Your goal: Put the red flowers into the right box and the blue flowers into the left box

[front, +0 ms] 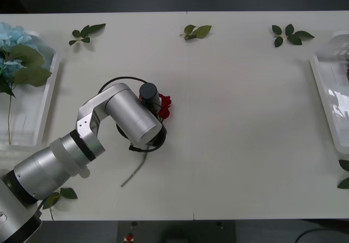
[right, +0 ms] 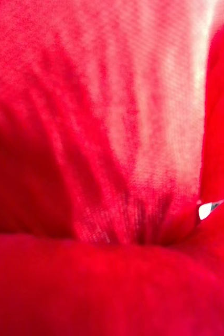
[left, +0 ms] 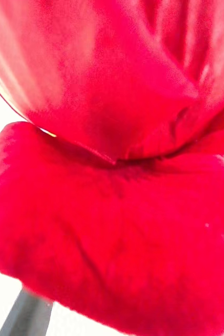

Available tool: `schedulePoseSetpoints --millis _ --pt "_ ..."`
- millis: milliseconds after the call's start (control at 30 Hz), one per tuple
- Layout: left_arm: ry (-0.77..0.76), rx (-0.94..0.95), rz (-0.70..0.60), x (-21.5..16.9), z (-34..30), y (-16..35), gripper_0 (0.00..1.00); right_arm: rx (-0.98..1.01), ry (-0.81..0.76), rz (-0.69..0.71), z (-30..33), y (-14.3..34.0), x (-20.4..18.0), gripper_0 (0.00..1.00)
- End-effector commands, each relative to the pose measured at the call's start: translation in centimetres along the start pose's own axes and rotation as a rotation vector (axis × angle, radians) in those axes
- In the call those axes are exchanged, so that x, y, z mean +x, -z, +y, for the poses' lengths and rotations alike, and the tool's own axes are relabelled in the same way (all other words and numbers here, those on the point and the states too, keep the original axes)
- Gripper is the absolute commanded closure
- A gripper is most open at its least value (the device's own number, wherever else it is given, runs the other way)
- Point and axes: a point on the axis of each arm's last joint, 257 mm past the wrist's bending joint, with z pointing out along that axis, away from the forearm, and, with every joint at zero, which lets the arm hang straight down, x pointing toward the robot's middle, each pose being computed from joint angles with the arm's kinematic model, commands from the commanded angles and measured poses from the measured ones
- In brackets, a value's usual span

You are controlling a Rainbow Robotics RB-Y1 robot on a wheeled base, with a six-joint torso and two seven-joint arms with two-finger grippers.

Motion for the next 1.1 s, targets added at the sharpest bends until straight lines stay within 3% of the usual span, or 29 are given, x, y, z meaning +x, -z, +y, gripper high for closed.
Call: schedulePoseSetpoints --millis 33,400,467,500,633,767,1100 --pt "0.018 0.000 -0.043 -2.4 -0.2 1.3 0.47 0.029 0.017 -0.030 0.6 -1.1 -0.4 1.00" --pt "0.007 -0.016 -0.049 -2.3 -0.2 1.1 0.90 0.073 -0.008 -0.035 -0.2 -2.7 1.3 1.00" --pt "0.007 -0.016 -0.049 -2.3 -0.2 1.1 1.00 0.076 -0.009 -0.035 -0.4 -2.7 1.4 0.71" --pt "0.007 -0.016 -0.049 -2.3 -0.2 1.1 1.00 0.079 -0.012 -0.036 -0.6 -2.7 1.4 0.50" --pt "0.000 -0.022 -0.061 -2.9 -0.1 1.3 1.00 0.073 -0.020 -0.040 -0.8 -2.6 1.2 0.11" --pt "-0.015 -0.035 -0.101 -4.2 0.2 2.3 1.00 0.061 -0.035 -0.044 -0.9 -2.6 1.2 0.00" --pt "-0.035 0.000 -0.190 -6.8 1.0 6.9 1.00 -0.139 -0.057 -0.059 -0.8 0.0 0.1 0.00"
